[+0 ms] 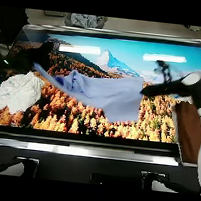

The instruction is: Fold the shirts.

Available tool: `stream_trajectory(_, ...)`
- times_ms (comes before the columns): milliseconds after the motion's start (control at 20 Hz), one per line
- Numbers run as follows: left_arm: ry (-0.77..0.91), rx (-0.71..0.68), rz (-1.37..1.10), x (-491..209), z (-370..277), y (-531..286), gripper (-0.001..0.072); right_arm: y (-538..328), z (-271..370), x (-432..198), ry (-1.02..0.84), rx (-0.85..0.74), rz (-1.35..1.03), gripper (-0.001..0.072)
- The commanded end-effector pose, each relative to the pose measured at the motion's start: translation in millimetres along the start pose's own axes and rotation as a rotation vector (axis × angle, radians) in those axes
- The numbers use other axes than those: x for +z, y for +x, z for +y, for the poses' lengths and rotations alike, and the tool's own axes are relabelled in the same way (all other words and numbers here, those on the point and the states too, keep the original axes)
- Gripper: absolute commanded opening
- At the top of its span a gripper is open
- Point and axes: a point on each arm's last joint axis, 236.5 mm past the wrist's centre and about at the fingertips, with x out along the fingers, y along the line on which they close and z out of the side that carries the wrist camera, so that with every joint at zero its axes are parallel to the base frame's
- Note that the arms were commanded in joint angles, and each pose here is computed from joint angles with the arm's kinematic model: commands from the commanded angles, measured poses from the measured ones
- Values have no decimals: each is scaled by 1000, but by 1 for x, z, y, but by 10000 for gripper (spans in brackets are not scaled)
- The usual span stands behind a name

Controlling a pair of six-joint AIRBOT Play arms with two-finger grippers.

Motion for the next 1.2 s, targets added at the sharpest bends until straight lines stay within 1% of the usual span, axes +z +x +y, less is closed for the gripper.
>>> stream_trajectory(0,261,71,-594,137,-90,-199,29,-221,15,131,-378,-505,-415,37)
stream_trajectory(50,304,130,-790,158,-113,-277,29,-308,39,154,-429,-667,-588,37)
stream_trajectory(100,319,183,-957,164,-134,-348,29,-395,70,160,-453,-819,-760,36)
stream_trajectory(150,313,209,-1070,158,-151,-399,29,-462,102,150,-441,-917,-904,36)
stream_trajectory(200,289,180,-1149,144,-172,-436,29,-502,126,135,-395,-941,-1016,36)
stream_trajectory(250,275,142,-1188,130,-188,-456,29,-523,145,120,-350,-925,-1080,36)
stream_trajectory(350,301,119,-1235,106,-211,-484,30,-532,165,91,-338,-912,-1063,36)
stream_trajectory(450,314,116,-1253,96,-219,-494,29,-536,172,77,-335,-926,-1047,36)
stream_trajectory(650,301,137,-1128,89,-207,-465,29,-523,163,72,-315,-918,-979,36)
stream_trajectory(800,273,237,-978,84,-173,-430,30,-486,131,65,-261,-906,-806,35)
stream_trajectory(950,180,262,-673,72,-117,-337,30,-394,74,55,-173,-789,-453,36)
stream_trajectory(1050,116,278,-428,53,-62,-250,30,-304,24,41,-120,-662,-140,35)
stream_trajectory(1150,48,282,-181,17,-3,-155,30,-209,-23,21,-64,-517,132,34)
